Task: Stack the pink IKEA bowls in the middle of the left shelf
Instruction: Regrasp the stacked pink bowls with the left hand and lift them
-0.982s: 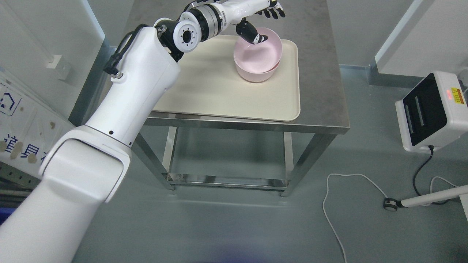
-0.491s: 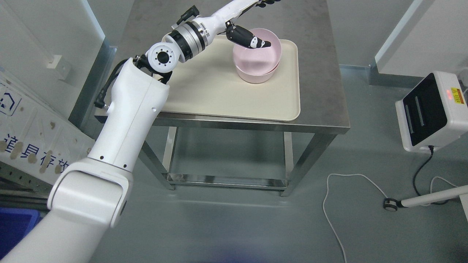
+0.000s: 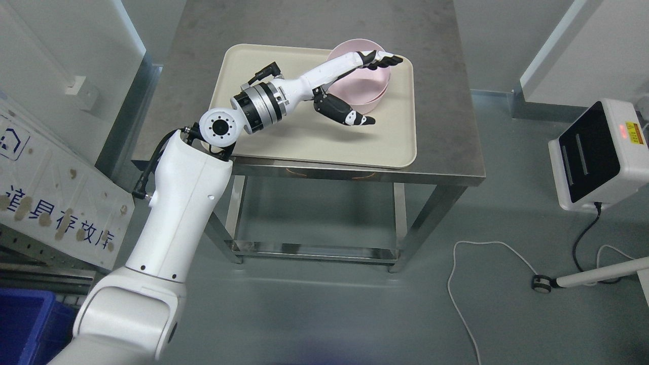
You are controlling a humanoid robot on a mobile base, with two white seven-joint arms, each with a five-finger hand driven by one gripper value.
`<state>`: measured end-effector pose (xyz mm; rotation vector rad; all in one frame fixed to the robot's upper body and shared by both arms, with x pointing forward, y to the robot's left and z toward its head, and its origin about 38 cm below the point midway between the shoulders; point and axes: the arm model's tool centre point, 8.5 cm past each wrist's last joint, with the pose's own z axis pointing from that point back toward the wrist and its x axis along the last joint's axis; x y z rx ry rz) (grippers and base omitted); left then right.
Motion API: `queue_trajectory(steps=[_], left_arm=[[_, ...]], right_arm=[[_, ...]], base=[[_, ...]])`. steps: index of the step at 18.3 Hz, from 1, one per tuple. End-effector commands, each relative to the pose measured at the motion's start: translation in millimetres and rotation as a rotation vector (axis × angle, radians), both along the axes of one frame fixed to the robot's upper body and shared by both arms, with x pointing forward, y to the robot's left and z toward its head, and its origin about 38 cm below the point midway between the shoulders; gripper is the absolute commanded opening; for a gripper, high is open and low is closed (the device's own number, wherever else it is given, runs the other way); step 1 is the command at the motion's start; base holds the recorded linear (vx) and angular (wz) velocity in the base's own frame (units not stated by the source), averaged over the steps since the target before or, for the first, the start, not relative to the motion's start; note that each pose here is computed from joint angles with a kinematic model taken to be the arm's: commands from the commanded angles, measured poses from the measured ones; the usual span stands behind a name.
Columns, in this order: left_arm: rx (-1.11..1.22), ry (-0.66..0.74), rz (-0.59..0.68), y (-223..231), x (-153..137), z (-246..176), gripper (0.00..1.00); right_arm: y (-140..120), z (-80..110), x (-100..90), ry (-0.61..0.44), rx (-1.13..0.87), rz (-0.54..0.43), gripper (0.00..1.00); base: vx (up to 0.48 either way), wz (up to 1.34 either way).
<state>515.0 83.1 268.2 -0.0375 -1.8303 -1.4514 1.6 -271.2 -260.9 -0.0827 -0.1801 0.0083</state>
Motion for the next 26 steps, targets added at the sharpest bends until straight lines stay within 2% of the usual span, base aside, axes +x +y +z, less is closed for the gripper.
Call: queue_trajectory(steps=[1, 3, 9, 14, 20, 23, 26], left_arm=[[0.319, -0.196, 0.161, 5, 1, 25, 0.79], [0.357, -0.192, 0.178, -2, 3, 27, 0.74], [0.407, -0.19, 0.144, -14, -1, 17, 0.48], [0.477, -0.206, 0.148, -14, 1, 7, 0.41], [0.466, -0.232, 0.122, -5, 4, 7, 0.07], [0.364, -0.225, 0.194, 29, 13, 27, 0.01], [0.228, -0.221, 0.191, 50, 14, 47, 0.0]], right_arm=[[-11, 1.1, 0.0, 0.001, -0.019, -0.001, 1.0], [-11, 1.1, 0.0, 0.001, -0.018, -0.001, 1.0], [-11, 1.1, 0.0, 0.001, -0.019, -0.001, 1.0], [-12, 1.1, 0.0, 0.0, -0.019, -0.002, 1.0], [-12, 1.1, 0.0, 0.0, -0.019, -0.002, 1.0], [-11, 1.1, 0.0, 0.001, -0.019, -0.001, 1.0], [-12, 1.1, 0.0, 0.0, -0.019, -0.002, 1.0]], base=[[0.0, 0.0], [0.0, 0.0], [0.0, 0.0], [0.0, 0.0], [0.0, 0.0], [0.0, 0.0], [0.0, 0.0]])
